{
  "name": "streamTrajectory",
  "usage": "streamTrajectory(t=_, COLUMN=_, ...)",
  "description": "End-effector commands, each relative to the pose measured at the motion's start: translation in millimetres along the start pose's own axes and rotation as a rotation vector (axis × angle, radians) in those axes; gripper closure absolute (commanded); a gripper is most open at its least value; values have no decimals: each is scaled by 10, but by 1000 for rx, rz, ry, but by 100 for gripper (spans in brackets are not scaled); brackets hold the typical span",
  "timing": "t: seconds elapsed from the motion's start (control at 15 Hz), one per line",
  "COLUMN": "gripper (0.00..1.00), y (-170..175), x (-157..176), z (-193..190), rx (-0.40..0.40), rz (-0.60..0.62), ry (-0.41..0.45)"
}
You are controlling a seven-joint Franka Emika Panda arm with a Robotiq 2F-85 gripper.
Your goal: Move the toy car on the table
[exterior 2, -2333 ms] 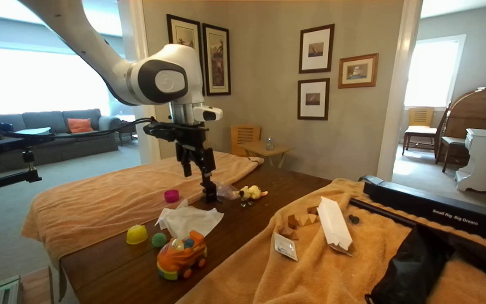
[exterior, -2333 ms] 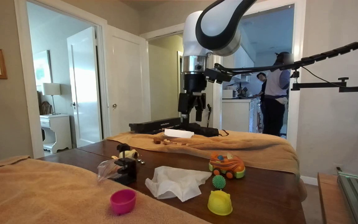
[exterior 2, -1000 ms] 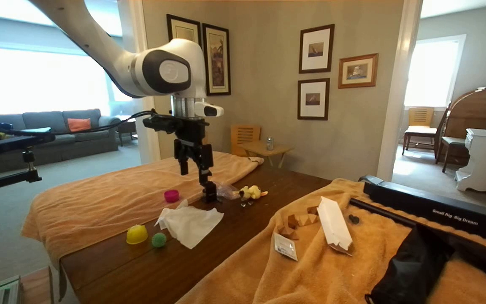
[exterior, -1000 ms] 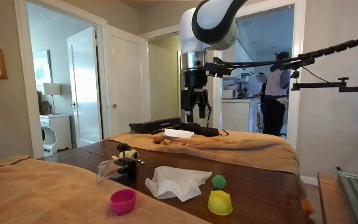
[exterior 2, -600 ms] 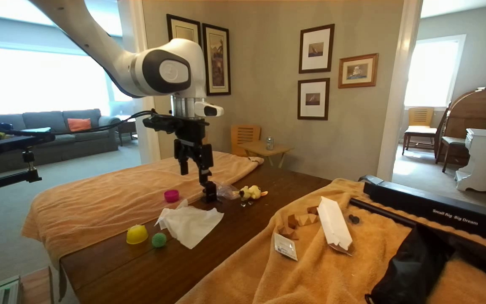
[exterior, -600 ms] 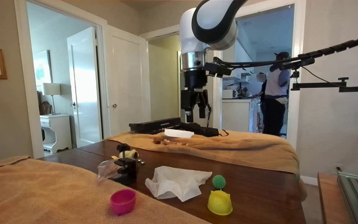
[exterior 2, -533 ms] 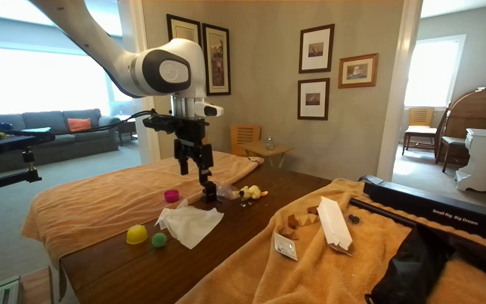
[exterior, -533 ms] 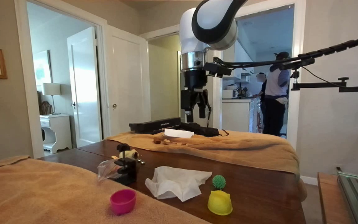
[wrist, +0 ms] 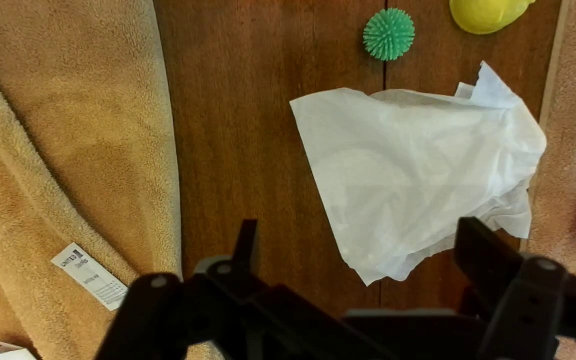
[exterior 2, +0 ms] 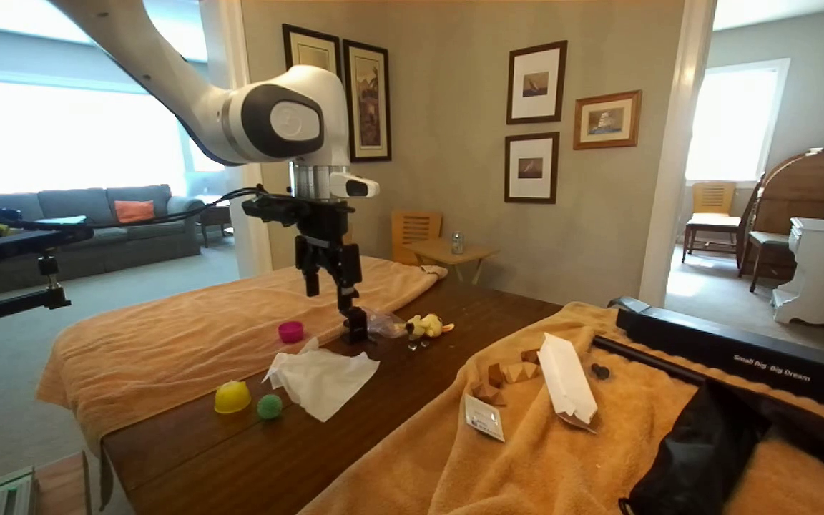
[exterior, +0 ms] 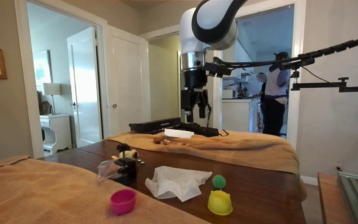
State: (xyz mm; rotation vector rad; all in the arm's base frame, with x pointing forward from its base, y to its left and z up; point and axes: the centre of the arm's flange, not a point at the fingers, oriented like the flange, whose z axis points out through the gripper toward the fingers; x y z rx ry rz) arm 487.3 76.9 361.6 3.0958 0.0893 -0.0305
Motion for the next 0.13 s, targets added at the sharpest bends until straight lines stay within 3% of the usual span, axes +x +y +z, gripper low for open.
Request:
streamTrajectory(t=0.0, gripper=0, y=0, x=0, z=0, rx=0, rz=0, ry=0)
streamTrajectory(t=0.07, gripper=0, y=0, x=0, z=0, rx=0, rz=0, ry=0)
